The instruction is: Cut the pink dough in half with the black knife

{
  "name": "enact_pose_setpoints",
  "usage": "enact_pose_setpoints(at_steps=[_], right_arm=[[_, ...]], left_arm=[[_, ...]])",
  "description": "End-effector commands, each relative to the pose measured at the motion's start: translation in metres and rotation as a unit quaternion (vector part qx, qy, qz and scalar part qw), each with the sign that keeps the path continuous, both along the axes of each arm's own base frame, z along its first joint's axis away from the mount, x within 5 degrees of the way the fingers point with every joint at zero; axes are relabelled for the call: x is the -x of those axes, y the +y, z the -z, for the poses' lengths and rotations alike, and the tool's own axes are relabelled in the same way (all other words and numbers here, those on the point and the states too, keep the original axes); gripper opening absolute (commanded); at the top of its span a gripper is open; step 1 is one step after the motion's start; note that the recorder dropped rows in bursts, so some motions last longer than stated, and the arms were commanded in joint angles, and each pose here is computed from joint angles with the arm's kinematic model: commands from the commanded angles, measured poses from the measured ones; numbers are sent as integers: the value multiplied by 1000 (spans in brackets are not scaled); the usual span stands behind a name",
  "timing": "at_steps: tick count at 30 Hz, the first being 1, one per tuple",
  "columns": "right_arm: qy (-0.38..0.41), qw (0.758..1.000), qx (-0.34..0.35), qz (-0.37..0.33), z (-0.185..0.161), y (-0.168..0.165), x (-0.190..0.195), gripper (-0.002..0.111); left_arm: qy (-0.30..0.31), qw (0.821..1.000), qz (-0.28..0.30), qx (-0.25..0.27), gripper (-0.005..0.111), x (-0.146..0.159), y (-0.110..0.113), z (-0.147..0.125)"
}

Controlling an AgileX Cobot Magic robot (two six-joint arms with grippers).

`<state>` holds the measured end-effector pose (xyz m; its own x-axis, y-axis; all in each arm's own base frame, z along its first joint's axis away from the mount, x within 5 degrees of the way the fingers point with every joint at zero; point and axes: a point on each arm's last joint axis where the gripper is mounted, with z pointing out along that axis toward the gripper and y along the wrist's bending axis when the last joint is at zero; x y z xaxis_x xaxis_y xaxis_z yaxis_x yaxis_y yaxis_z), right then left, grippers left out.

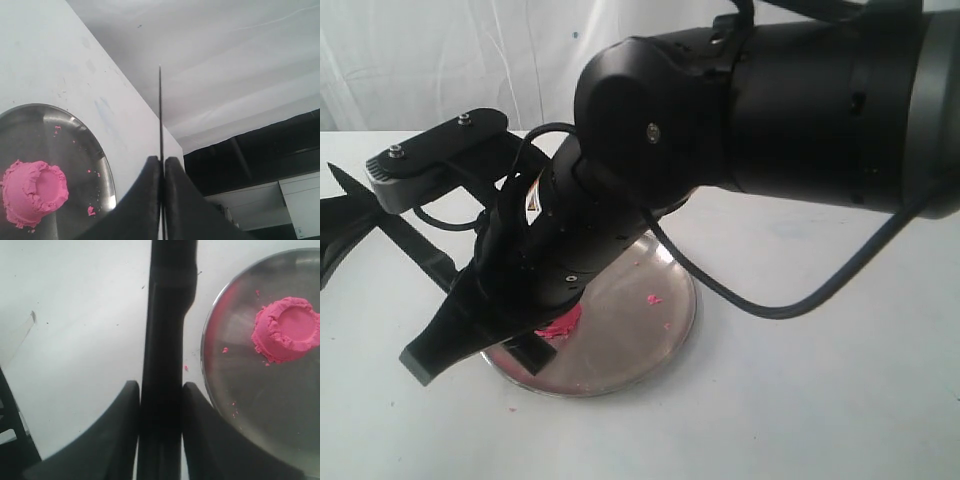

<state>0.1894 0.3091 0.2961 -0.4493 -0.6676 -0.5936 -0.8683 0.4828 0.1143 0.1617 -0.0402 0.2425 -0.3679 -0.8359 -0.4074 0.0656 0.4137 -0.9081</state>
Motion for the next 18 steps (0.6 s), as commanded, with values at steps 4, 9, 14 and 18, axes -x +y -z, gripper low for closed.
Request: enact_pose_setpoints(at_steps=[4, 9, 14, 18], right_arm=[[-15, 1000, 7, -25, -2, -2, 2, 3], [-46, 997, 23, -57, -2, -3, 1, 26], [-59, 996, 31, -60, -2, -4, -1, 56], [-71, 995, 39, -63, -2, -5, -2, 60]], left_arm=[[24, 999, -10, -31, 0, 0, 3, 6], [30, 999, -13, -34, 0, 0, 3, 7], [31, 999, -14, -34, 0, 0, 3, 7], [31, 999, -14, -34, 0, 0, 3, 7]])
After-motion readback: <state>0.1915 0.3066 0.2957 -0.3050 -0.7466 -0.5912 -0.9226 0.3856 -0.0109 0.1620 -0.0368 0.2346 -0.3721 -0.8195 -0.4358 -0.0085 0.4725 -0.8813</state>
